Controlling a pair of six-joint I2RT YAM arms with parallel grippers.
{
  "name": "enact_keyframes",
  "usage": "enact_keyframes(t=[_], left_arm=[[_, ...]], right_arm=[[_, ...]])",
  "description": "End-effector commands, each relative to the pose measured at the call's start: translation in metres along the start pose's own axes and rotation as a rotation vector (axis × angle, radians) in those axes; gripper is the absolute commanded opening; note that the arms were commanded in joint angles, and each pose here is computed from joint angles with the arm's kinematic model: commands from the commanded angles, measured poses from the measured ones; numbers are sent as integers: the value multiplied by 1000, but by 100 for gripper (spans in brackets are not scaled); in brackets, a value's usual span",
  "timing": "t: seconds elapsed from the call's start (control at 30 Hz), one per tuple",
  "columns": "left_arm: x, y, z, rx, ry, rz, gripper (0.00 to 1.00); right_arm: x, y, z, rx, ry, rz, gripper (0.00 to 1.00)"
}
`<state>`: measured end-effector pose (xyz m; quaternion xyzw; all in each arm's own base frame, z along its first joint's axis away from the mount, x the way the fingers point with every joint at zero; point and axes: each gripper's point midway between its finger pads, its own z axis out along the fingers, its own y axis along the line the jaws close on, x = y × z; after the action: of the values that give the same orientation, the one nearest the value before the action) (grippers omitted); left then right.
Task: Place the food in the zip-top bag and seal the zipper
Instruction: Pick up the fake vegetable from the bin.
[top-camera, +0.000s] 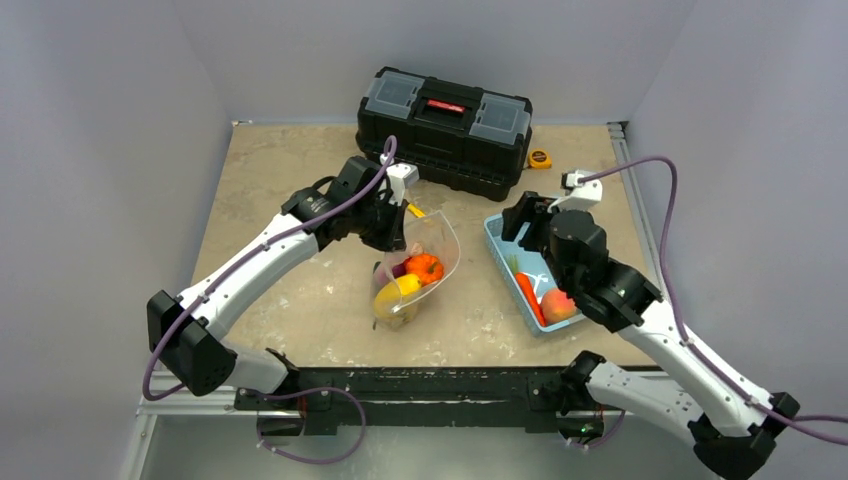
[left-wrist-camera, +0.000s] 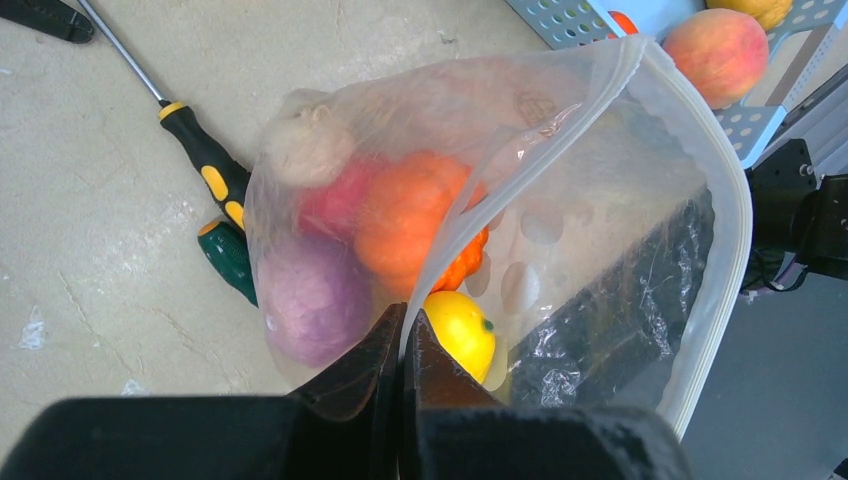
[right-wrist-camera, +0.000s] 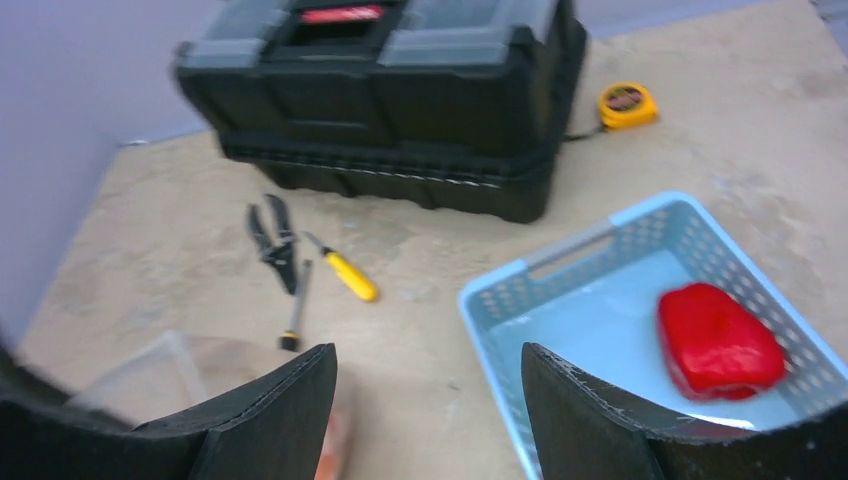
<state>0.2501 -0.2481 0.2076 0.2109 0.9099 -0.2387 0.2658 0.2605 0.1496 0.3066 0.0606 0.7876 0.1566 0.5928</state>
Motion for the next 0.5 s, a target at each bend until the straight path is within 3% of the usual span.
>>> enact_keyframes(t=[0.0, 0.27, 0.47], left_arm=[[-13, -6, -5, 24, -34, 2, 0], [-13, -6, -9, 23, -42, 6, 0], [-12, -8, -7, 29, -34, 6, 0]], right_arm=[[40, -45, 27, 115, 96, 18, 67], [128, -101, 78, 139, 352, 121, 65], [156, -114, 98, 96, 444, 186, 65]])
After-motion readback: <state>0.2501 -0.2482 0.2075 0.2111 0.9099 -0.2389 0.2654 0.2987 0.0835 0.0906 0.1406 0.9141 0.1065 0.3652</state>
